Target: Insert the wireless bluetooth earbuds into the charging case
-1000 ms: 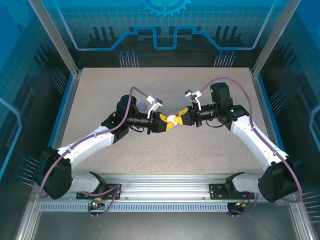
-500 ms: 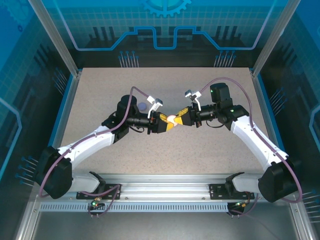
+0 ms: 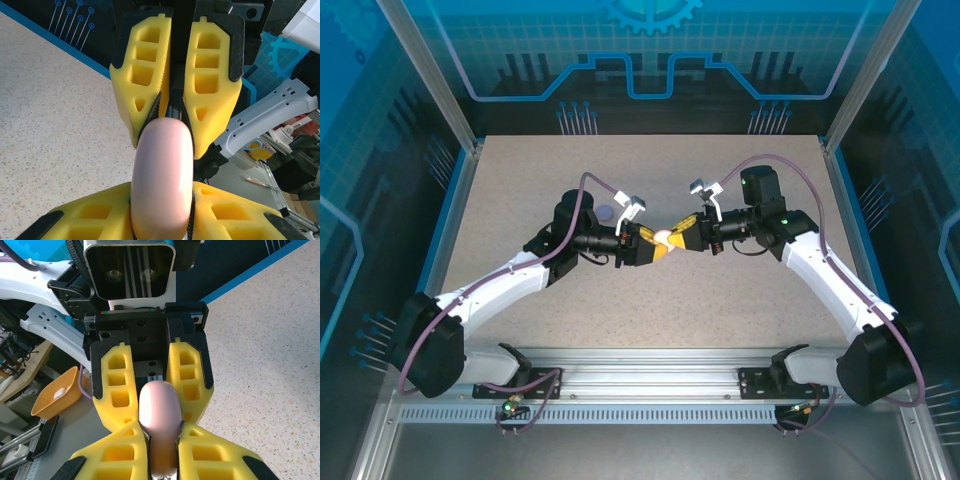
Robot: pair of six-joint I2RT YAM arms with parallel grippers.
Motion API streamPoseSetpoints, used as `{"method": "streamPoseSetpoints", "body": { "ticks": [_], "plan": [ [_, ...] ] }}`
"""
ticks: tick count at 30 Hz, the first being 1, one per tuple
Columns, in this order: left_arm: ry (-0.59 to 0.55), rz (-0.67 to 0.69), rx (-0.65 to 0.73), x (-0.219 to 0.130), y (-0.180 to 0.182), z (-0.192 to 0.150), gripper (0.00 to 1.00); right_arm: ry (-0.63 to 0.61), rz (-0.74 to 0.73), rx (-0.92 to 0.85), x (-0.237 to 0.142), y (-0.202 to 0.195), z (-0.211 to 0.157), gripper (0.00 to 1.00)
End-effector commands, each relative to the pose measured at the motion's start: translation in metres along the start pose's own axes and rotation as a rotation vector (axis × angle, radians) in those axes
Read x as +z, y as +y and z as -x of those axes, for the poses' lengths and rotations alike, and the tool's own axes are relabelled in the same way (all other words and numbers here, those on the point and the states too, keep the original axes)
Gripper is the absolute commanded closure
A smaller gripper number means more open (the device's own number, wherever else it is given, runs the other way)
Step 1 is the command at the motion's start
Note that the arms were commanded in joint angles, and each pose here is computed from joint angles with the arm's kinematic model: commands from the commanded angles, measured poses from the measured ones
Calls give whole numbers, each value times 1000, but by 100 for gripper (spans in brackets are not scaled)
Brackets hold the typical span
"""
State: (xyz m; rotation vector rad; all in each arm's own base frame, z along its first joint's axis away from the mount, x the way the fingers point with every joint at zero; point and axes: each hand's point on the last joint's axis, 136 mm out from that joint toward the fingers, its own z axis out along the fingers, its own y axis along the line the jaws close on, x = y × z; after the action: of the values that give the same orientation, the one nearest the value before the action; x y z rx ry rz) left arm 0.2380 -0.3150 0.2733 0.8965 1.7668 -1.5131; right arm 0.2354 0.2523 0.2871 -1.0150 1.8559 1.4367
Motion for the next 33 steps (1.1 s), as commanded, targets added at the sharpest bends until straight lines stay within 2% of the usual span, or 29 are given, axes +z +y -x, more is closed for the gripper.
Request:
{"method": "streamPoseSetpoints", "body": {
  "ticks": [1, 6, 8, 11, 12, 18, 20, 25, 33],
  "plan": [
    [-95, -51, 146, 1, -25, 41, 69, 31, 19, 9, 7, 9, -7, 92],
    [-96, -49, 144, 1, -25, 42, 72, 31, 13, 7, 7, 9, -8, 92],
    [-86, -54, 141, 2, -25, 40, 79, 31, 9, 12, 6, 8, -8, 92],
    [-60, -52, 132, 4, -22, 36, 96, 27, 1, 10, 5, 7, -7, 92],
    [-52, -50, 132, 4, -22, 35, 97, 26, -5, 12, 4, 7, -6, 91],
    [-15, -7, 191, 1, -16, 21, 93, 35, -32, -17, -1, 13, -4, 69],
    [4, -20, 253, 1, -17, 14, 94, 66, -34, -26, 1, 17, -6, 64],
    [6, -29, 393, -3, -22, 8, 94, 118, -63, -48, 7, 18, -10, 58],
    [37, -49, 437, -5, -29, 4, 93, 144, -106, -77, 10, 18, -7, 54]
  ]
}}
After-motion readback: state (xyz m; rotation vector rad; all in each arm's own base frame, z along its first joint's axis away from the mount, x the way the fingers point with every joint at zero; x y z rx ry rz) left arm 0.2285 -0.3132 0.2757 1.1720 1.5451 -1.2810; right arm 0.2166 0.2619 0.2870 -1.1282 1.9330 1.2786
